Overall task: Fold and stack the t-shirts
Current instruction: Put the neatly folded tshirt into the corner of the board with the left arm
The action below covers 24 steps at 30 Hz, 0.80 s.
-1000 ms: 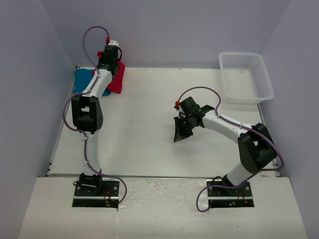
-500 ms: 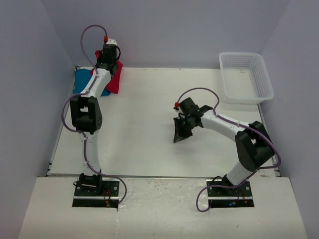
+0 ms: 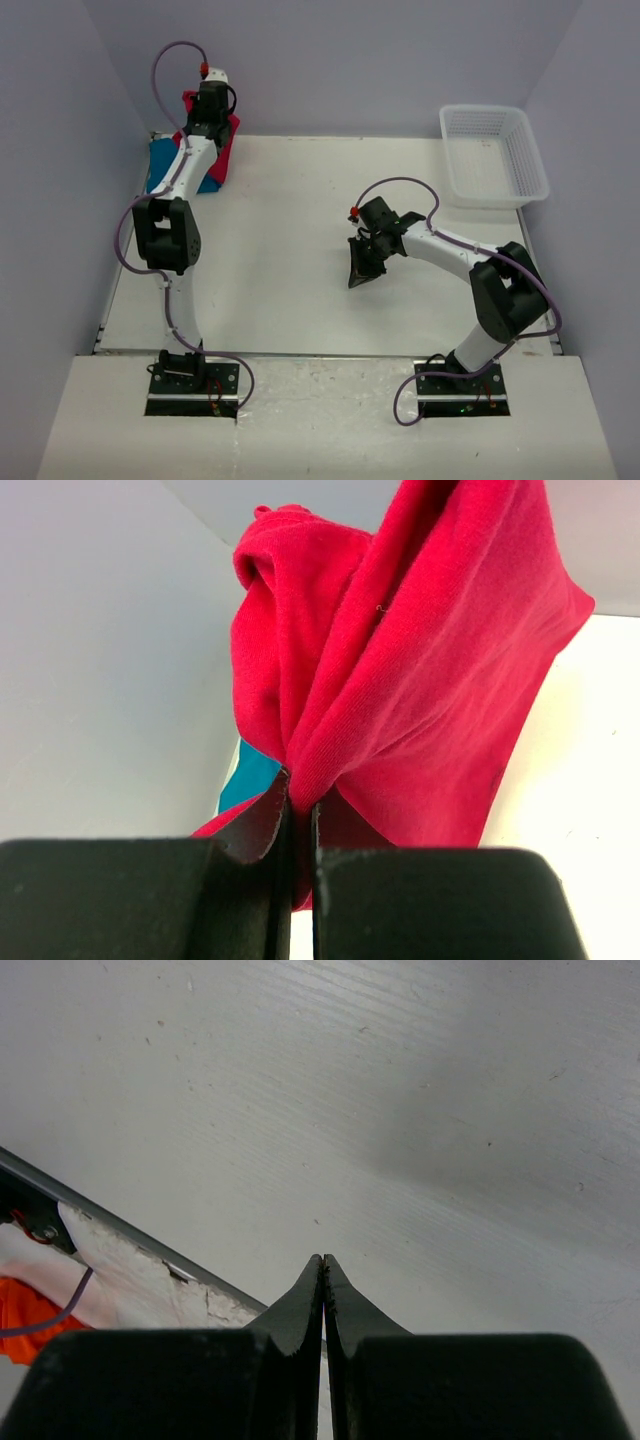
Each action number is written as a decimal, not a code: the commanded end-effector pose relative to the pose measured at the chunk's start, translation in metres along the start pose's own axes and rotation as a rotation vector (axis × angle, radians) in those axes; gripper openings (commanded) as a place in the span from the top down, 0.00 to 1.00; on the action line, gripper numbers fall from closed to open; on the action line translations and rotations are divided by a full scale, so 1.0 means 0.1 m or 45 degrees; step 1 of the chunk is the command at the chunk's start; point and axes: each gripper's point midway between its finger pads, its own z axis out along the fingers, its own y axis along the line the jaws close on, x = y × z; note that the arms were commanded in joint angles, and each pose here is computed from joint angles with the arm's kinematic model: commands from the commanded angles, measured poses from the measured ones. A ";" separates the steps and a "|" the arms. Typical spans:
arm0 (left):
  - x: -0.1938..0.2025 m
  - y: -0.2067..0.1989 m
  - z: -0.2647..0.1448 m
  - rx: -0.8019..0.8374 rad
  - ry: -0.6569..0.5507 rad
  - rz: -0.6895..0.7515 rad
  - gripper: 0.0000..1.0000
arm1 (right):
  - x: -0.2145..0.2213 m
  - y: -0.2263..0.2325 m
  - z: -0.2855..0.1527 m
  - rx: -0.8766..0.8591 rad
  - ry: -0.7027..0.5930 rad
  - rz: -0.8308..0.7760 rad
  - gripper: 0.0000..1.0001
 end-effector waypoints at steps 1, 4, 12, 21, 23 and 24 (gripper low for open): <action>-0.36 0.35 -0.17 -0.087 -0.112 -0.061 1.00 | -0.02 0.03 0.01 -0.012 -0.009 -0.033 1.00; -0.33 0.40 -0.13 -0.096 -0.104 -0.066 1.00 | -0.02 0.04 -0.02 -0.015 -0.013 -0.035 1.00; -0.05 0.45 0.14 -0.131 -0.038 -0.051 1.00 | 0.01 0.03 -0.02 -0.011 -0.009 -0.034 1.00; 0.26 0.44 0.49 -0.150 0.033 -0.020 1.00 | 0.01 0.03 -0.05 -0.002 -0.004 -0.029 1.00; 0.34 0.41 0.59 -0.143 0.048 -0.018 1.00 | 0.00 0.04 -0.09 -0.004 -0.009 -0.029 1.00; 0.36 0.38 0.61 -0.137 0.048 -0.019 1.00 | 0.00 0.06 -0.10 -0.008 -0.012 -0.035 1.00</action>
